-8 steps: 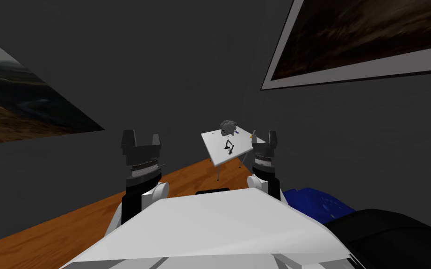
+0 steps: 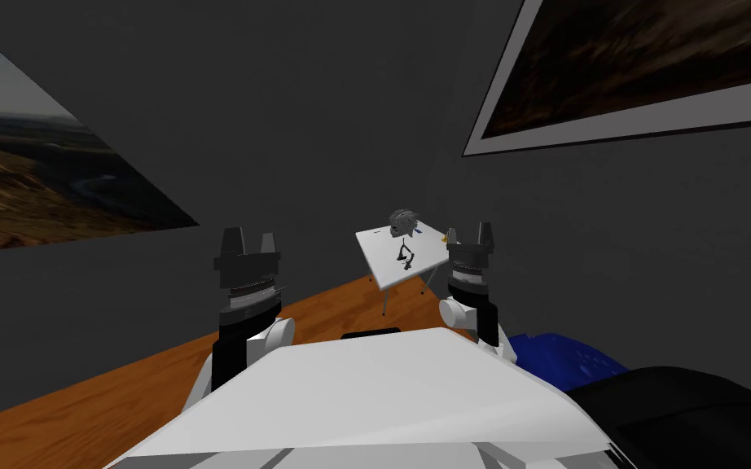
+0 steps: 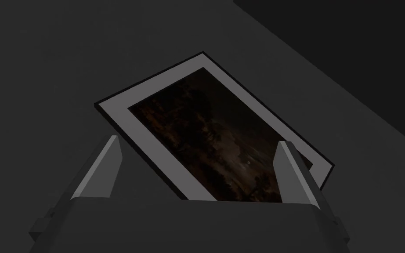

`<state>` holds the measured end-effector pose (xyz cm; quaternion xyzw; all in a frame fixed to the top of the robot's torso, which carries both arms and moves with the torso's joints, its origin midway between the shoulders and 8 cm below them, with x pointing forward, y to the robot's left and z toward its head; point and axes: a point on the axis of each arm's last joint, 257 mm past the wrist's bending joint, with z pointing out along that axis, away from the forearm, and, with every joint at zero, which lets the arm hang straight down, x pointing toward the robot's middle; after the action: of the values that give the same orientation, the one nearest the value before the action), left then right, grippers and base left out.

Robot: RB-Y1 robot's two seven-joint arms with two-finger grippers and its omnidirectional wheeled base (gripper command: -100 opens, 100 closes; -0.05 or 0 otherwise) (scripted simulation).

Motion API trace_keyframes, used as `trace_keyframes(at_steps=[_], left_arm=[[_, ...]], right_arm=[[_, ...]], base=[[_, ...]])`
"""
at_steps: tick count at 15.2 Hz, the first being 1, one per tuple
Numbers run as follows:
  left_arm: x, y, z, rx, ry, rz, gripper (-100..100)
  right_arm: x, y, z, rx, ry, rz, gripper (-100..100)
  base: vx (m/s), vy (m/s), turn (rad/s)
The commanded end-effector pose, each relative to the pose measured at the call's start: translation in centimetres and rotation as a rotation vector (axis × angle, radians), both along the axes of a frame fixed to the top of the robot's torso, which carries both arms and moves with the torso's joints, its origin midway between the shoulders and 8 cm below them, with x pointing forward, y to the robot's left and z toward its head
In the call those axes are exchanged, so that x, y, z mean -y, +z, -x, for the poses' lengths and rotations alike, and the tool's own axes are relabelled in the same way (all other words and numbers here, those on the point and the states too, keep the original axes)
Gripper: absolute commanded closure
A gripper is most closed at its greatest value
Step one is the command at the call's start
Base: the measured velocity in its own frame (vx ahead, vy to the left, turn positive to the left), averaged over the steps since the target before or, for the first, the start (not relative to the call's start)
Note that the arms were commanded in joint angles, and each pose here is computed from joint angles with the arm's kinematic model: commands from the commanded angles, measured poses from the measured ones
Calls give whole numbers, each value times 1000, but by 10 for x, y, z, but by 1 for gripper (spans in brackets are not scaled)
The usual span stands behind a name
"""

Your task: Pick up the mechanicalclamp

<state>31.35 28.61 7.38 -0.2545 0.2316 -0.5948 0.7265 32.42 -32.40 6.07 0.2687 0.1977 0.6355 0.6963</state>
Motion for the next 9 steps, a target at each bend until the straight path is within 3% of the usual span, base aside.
trace_keyframes(at_steps=[1,9], left_arm=[[0,0,0,0,0,0,0],[0,0,0,0,0,0,0]], right_arm=[[15,9,0,37,0,-16,-100],[62,32,6,146,0,-116,-100]], base=[[-4,88,64],[2,70,55]])
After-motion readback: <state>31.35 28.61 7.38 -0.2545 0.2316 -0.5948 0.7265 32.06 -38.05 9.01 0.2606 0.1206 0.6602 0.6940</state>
